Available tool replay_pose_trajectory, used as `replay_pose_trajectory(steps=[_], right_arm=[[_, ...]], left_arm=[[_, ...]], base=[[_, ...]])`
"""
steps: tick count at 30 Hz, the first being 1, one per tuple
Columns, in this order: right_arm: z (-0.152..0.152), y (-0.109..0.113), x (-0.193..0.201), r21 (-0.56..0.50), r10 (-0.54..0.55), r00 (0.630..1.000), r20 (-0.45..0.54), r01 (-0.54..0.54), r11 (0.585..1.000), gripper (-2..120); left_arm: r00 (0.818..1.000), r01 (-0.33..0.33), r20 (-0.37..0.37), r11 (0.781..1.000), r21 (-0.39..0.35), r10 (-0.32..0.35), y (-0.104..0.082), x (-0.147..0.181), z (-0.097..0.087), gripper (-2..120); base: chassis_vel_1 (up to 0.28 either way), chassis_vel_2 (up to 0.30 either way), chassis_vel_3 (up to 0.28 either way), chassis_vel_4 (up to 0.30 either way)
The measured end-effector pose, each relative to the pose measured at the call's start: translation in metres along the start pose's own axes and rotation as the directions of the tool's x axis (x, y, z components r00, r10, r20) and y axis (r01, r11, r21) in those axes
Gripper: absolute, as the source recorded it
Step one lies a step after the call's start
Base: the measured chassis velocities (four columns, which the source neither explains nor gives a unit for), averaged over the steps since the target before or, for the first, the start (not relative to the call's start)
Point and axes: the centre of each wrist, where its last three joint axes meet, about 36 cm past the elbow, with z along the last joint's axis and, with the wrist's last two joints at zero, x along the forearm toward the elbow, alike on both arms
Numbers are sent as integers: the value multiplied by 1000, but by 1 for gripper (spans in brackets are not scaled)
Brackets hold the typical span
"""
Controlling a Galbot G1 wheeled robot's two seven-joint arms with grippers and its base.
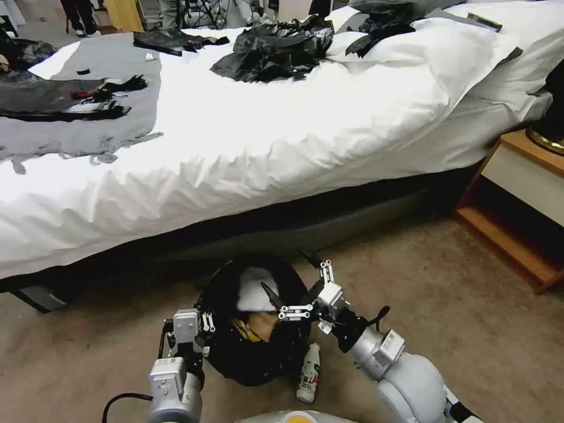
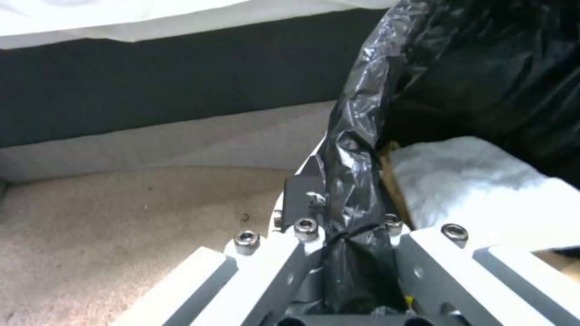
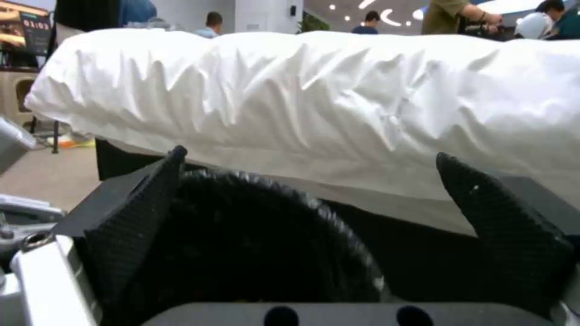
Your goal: Pick up the trash bin, then pick up the garbage from the floor and place it into the trash bin.
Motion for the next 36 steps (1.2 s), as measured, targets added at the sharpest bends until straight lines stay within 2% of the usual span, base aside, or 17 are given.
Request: replay_pose_trajectory(steps=[8,11,13,15,20,24,36], right_arm=[[-14,-1,-2,2,25,998,65,-25,1000,100],[-16,-1,3,1,114,989,98,-115,993,100],[-17,-1,4,1,124,987,101,-125,992,100],[-20,0,12,16,224,966,131,-228,974,100],[-20,-2,24,55,320,935,155,-332,942,100],[-8,-1,44,67,408,900,152,-422,904,100],[17,7,59,53,463,880,108,-470,881,100]], left_arm=[[1000,2,-3,1000,3,-2,1,-2,1,0],[1000,3,-4,1000,6,-3,3,-2,1,0],[1000,4,-4,1000,6,-4,3,-2,1,0],[1000,8,-5,1000,6,-8,5,-2,1,0],[1000,10,0,1000,8,-10,7,-2,0,0],[1000,10,4,1000,9,-10,7,-1,-2,0],[1000,12,16,1000,12,-12,9,3,-6,0]], base=[[0,0,0,0],[0,0,0,0],[0,0,0,0],[0,0,0,0],[0,0,0,0],[0,0,0,0],[0,0,0,0]])
